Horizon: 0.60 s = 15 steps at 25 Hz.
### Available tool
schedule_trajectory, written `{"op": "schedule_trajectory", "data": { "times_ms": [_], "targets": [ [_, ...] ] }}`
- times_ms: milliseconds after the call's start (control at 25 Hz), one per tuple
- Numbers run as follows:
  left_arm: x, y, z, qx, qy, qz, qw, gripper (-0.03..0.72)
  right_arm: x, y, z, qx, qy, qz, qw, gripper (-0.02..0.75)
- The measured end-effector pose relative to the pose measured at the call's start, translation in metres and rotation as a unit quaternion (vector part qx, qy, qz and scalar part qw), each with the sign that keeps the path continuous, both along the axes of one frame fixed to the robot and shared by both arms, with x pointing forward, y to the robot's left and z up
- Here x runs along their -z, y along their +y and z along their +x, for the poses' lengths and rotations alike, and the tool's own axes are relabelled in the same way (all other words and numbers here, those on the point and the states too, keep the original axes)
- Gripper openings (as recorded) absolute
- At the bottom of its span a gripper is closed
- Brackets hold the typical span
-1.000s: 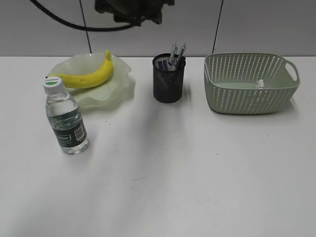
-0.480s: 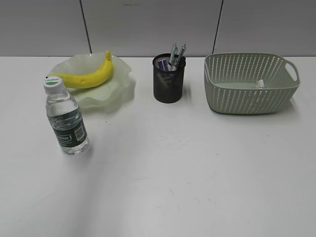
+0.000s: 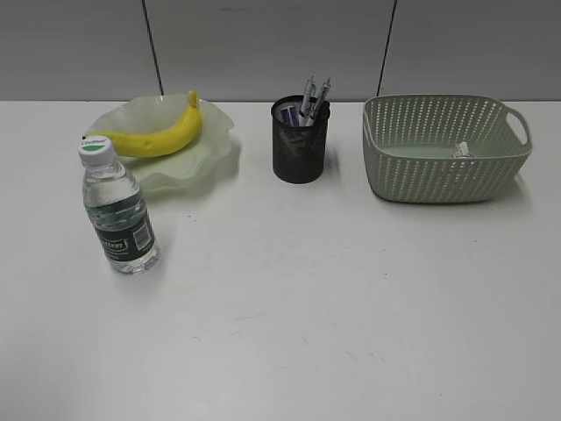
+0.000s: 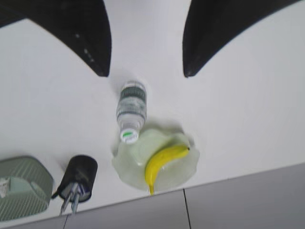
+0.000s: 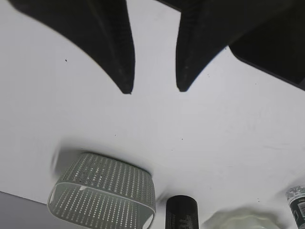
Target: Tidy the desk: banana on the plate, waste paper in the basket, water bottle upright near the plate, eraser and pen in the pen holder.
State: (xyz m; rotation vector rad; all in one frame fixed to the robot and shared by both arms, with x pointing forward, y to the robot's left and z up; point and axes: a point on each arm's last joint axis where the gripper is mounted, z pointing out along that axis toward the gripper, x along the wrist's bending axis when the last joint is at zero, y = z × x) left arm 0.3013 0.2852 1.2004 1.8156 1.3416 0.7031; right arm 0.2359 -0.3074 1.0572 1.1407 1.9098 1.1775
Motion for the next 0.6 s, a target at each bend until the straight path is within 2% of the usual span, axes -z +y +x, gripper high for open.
{"op": "schedule_trajectory", "data": {
  "times_ms": [200, 320, 360, 440, 600],
  "targets": [
    [0.086, 0.028, -0.045, 0.007, 0.007, -0.007, 1.000, 0.349, 0.000, 0.000, 0.000, 0.000, 0.000, 0.000, 1.000, 0.252],
    [0.127, 0.032, -0.059, 0.025, -0.008, -0.038, 0.999, 0.344, 0.000, 0.000, 0.000, 0.001, 0.000, 0.001, 1.000, 0.252],
    [0.132, 0.033, -0.063, 0.033, -0.027, -0.055, 0.998, 0.342, 0.000, 0.000, 0.000, 0.001, 0.000, 0.001, 1.000, 0.252],
    [0.135, 0.034, -0.067, 0.046, -0.054, -0.068, 0.995, 0.342, 0.000, 0.000, 0.000, 0.000, 0.001, 0.003, 1.000, 0.252],
    [0.137, 0.028, -0.061, 0.061, -0.052, -0.056, 0.995, 0.339, 0.000, 0.000, -0.001, -0.001, 0.002, 0.005, 1.000, 0.252]
  ]
}}
